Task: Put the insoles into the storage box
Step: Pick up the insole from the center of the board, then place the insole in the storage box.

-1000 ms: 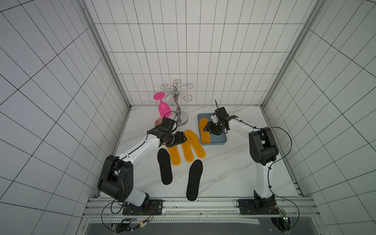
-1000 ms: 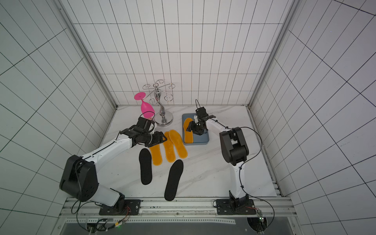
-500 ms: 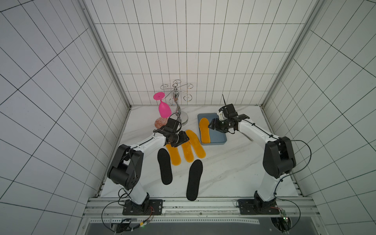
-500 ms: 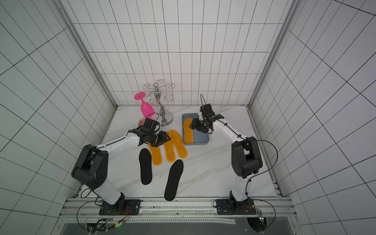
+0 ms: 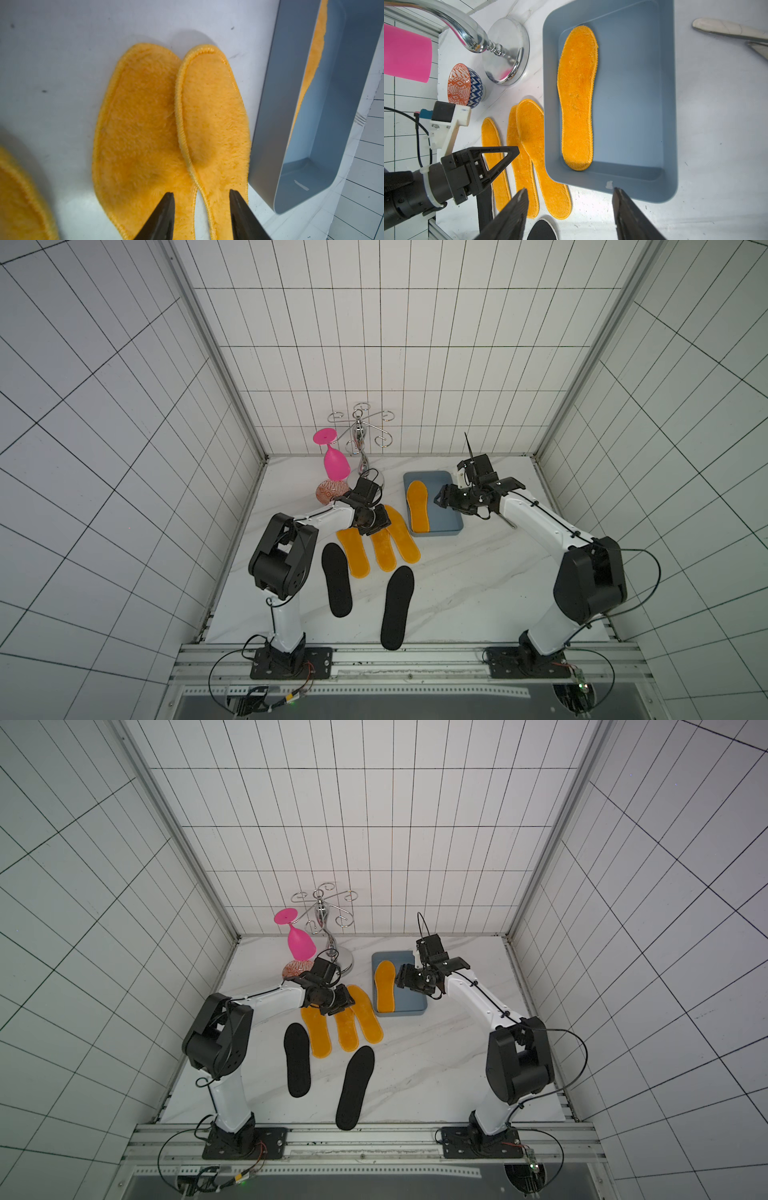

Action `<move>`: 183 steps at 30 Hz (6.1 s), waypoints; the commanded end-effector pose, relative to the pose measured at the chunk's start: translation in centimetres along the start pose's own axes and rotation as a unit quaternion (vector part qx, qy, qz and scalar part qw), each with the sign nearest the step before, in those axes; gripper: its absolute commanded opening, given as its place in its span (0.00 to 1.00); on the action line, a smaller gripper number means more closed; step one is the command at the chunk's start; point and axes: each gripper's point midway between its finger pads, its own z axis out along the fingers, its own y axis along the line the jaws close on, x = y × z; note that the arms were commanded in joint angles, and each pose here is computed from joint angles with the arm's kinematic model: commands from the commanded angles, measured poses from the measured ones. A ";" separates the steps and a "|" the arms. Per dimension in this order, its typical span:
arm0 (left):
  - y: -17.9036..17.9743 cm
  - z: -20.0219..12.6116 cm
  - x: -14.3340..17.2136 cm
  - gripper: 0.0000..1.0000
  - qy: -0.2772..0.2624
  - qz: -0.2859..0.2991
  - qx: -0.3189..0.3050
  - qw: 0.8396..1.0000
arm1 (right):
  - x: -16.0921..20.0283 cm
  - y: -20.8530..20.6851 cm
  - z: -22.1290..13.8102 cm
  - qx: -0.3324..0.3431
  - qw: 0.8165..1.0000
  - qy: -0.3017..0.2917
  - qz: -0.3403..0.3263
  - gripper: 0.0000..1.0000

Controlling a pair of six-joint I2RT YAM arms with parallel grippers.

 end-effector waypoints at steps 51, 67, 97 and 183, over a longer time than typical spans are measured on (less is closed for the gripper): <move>0.7 4.4 -1.3 0.34 0.015 0.033 -0.103 0.994 | 0.7 -2.3 0.5 -0.011 0.999 0.026 0.022 0.67; 1.9 2.0 -1.7 0.39 -0.004 0.102 -0.189 0.977 | 0.0 -3.1 0.6 -0.019 0.999 0.027 0.032 0.67; 3.4 3.8 -2.0 0.34 0.023 0.083 -0.207 0.975 | 1.0 -3.5 1.1 -0.027 0.998 0.043 0.043 0.67; -13.4 -14.1 -2.4 0.71 -0.076 0.176 0.190 0.963 | 4.9 7.2 -2.8 -0.213 0.973 0.066 -0.049 0.00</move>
